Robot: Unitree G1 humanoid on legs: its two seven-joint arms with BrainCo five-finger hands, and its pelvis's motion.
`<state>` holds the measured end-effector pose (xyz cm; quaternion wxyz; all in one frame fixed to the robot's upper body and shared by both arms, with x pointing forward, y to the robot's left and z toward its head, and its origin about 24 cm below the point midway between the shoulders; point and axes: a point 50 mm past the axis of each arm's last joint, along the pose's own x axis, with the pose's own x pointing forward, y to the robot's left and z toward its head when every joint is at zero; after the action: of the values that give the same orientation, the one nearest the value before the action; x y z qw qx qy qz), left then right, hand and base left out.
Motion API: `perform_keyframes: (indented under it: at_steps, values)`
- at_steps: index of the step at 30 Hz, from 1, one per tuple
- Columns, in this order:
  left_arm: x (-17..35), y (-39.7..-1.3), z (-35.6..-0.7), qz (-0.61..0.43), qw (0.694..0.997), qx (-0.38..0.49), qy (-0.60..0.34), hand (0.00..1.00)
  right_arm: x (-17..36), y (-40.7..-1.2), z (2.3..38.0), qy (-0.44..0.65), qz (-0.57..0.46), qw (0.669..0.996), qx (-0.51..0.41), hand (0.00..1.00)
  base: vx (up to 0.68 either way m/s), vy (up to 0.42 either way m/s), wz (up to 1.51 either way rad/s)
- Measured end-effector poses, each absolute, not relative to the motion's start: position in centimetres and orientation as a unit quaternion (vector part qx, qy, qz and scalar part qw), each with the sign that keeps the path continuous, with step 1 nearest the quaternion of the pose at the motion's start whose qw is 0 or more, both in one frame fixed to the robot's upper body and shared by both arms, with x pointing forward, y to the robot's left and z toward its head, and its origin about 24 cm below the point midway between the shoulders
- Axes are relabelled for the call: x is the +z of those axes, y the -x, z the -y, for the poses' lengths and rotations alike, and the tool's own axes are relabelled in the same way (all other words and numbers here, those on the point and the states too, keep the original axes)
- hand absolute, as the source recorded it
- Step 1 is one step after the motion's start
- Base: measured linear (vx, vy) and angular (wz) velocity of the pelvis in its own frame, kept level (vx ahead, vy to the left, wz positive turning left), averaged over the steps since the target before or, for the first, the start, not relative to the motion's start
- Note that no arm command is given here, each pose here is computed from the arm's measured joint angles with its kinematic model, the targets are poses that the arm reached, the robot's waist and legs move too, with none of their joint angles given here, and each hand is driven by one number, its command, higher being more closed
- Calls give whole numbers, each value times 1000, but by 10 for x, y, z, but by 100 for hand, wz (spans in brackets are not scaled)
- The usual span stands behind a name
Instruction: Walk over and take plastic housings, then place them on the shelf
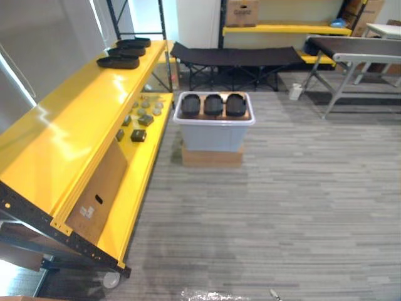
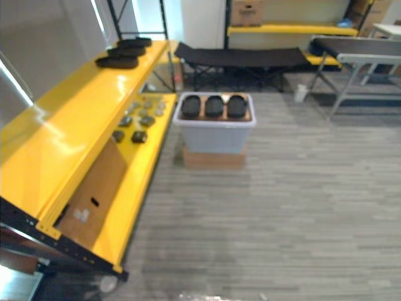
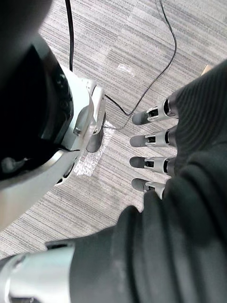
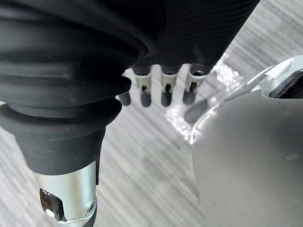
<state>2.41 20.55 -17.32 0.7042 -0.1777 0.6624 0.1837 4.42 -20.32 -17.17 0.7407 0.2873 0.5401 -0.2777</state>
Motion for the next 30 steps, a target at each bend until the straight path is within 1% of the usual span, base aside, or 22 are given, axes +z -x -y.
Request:
perform_keyframes:
  at_steps: [6,23,26,30]
  values:
    - [-173,-29,-208,-649,715,187,182,0,-172,-48,200,-289,-533,745,-278,0,-14,-2,-1]
    - [-172,-31,-207,-641,721,179,191,0,-171,-47,199,-298,-525,745,-285,0,-69,-14,-3]
    - [-172,-32,-208,-641,722,178,191,0,-171,-49,198,-316,-514,741,-294,0,-28,5,0]
    - [-172,-34,-209,-642,727,171,175,0,-170,-52,197,-317,-500,748,-299,0,-53,10,-5]
